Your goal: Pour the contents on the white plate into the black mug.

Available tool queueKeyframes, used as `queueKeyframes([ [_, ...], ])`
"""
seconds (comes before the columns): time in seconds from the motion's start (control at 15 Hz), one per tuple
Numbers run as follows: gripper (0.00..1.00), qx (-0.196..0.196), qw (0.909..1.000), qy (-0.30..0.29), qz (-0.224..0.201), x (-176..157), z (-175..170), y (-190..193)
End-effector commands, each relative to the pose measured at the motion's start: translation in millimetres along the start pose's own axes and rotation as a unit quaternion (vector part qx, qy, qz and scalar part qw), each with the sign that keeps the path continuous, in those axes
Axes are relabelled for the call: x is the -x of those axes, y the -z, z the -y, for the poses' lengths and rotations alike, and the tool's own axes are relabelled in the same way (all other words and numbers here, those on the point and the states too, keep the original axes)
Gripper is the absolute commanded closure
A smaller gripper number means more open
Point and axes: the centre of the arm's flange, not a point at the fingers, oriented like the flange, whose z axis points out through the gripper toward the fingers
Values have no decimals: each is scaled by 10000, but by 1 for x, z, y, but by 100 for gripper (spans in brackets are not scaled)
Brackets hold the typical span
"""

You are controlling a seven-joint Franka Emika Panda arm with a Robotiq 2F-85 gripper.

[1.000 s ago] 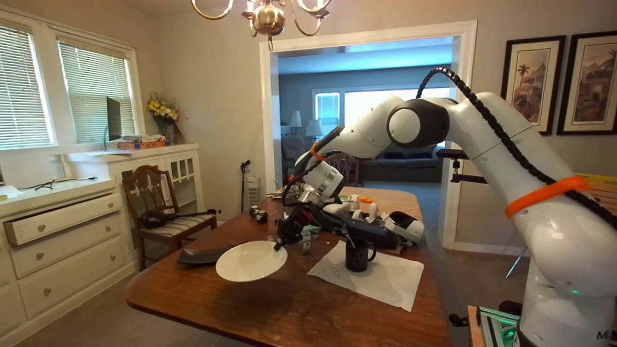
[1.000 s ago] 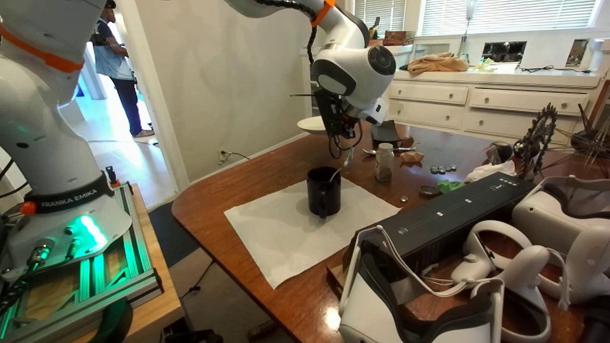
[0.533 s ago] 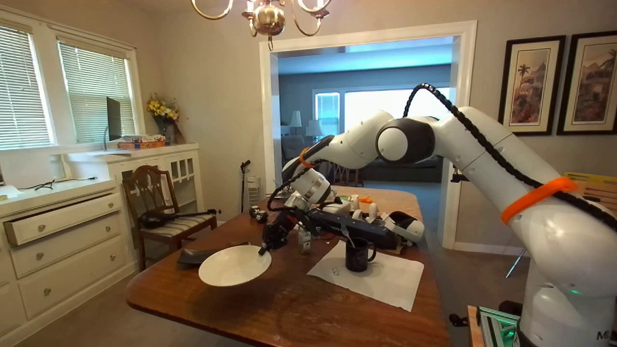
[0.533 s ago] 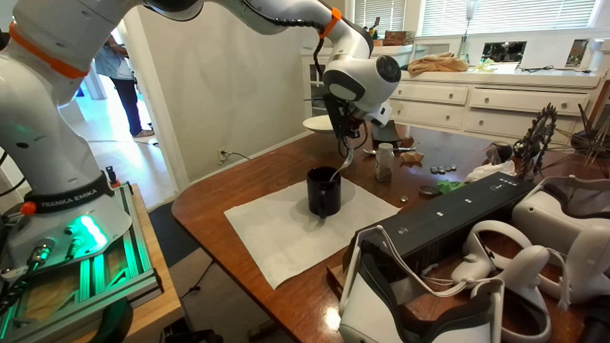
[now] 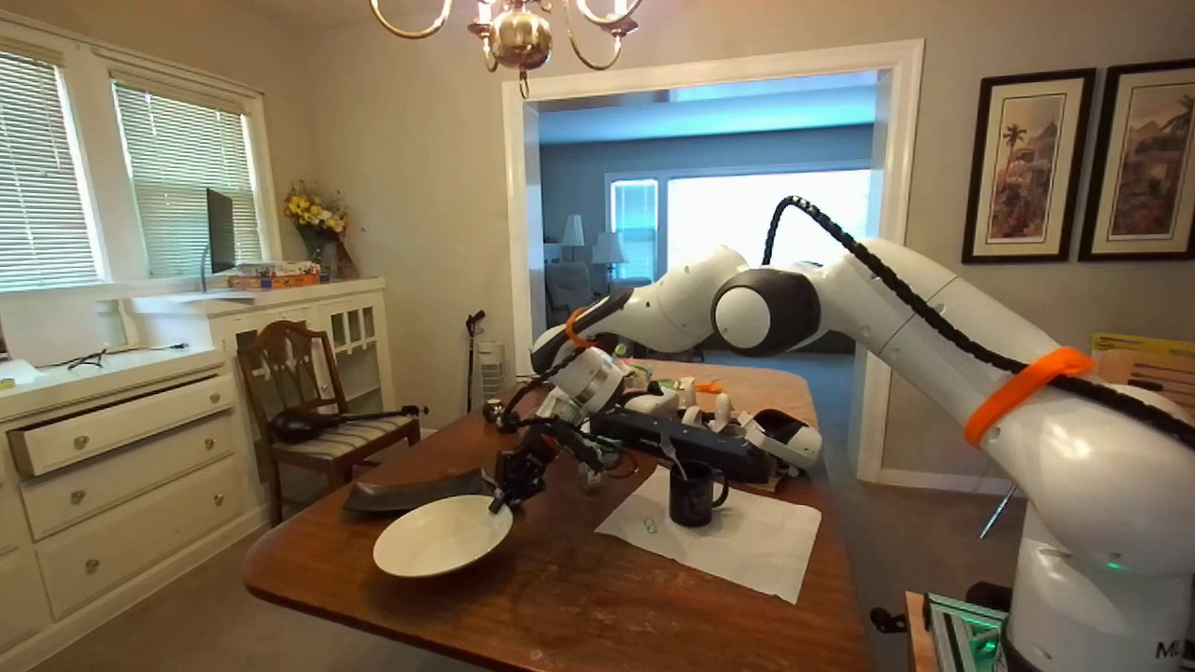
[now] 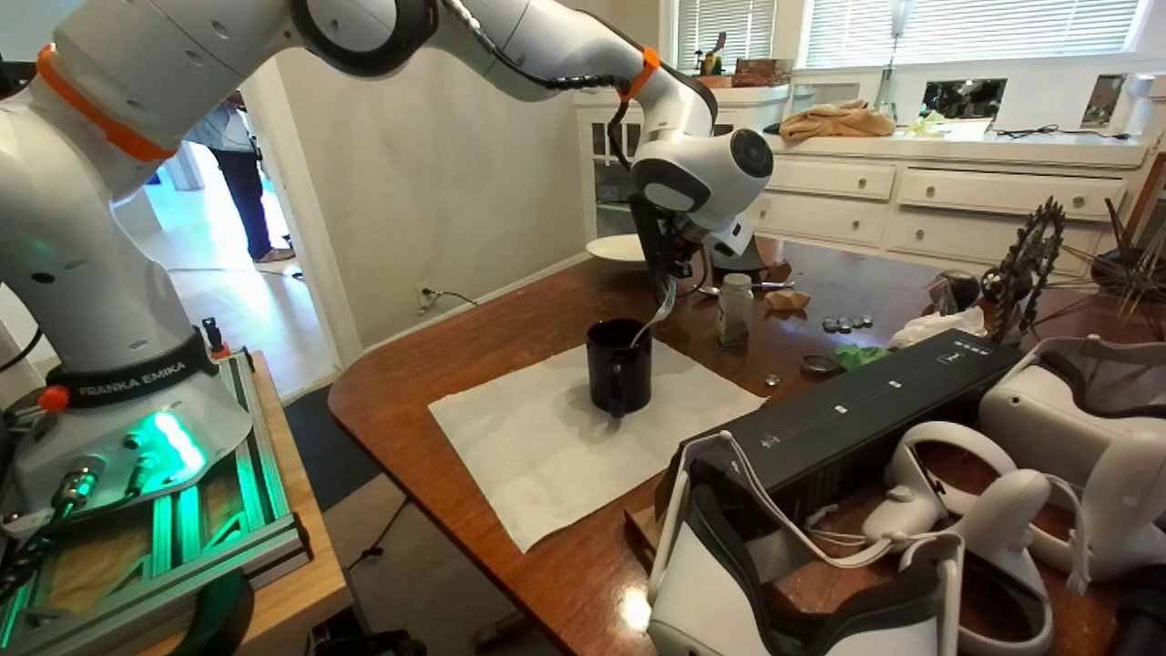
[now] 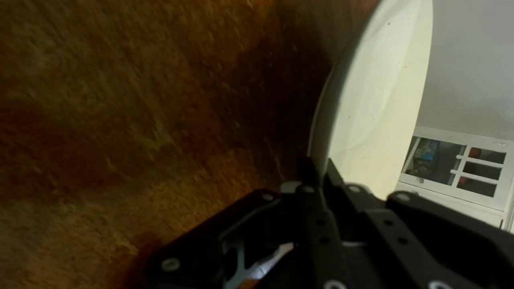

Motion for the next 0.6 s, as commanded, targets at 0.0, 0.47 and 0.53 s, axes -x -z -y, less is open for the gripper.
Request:
queueKeyframes([
  [0.0,98,-134,9999,-8,88,-25,4,-5],
  [0.47,98,-236,9992,316,-54,-28,19,-10],
  [0.53,98,-241,9990,363,-72,-30,21,-11],
])
